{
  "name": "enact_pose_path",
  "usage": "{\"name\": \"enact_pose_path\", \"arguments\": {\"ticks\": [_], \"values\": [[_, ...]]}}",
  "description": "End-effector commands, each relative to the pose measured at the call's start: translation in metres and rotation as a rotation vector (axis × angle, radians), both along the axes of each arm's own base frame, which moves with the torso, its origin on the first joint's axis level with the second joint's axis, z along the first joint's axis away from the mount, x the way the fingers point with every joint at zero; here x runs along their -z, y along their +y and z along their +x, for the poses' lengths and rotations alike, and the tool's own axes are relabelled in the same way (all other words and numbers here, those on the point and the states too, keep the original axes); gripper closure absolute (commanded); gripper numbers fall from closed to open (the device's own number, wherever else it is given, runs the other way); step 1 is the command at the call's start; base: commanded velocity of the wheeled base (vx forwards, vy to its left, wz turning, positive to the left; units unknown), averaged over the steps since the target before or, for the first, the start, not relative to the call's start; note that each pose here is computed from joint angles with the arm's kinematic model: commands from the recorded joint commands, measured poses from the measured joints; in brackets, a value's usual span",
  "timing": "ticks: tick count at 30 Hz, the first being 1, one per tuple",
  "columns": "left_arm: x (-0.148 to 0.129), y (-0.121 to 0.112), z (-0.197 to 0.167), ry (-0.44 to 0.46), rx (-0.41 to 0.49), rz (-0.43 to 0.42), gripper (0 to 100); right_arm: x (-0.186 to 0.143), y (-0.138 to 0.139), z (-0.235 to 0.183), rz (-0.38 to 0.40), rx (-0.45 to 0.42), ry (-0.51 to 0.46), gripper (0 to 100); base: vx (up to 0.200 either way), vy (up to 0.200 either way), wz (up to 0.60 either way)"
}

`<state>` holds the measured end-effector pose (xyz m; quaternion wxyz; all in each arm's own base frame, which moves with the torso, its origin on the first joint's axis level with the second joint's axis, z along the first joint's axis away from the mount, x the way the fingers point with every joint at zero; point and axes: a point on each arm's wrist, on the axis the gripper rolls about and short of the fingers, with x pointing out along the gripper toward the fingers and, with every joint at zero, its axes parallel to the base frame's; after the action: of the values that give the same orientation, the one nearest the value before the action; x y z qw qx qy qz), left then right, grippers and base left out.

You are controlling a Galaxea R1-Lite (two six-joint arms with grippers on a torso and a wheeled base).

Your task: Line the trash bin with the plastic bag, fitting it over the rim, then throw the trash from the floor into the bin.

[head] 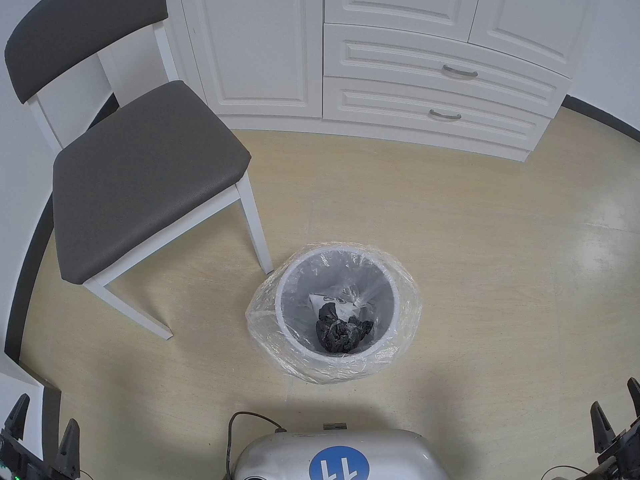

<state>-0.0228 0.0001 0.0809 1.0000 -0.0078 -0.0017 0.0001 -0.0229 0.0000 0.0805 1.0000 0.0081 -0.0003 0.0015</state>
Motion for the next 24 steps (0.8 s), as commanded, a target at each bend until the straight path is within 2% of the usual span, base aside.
{"name": "enact_pose_path", "arguments": {"ticks": [1, 24], "values": [[0.0052, 0.0000, 0.0003, 0.005, 0.000, 0.012, 0, 0.0048, 0.0000, 0.0000, -0.001, -0.002, 0.001, 0, 0.000, 0.000, 0.00], [0.0052, 0.0000, 0.0003, 0.005, 0.000, 0.012, 0, 0.0048, 0.0000, 0.0000, 0.005, 0.000, 0.001, 0, 0.000, 0.000, 0.00]]}}
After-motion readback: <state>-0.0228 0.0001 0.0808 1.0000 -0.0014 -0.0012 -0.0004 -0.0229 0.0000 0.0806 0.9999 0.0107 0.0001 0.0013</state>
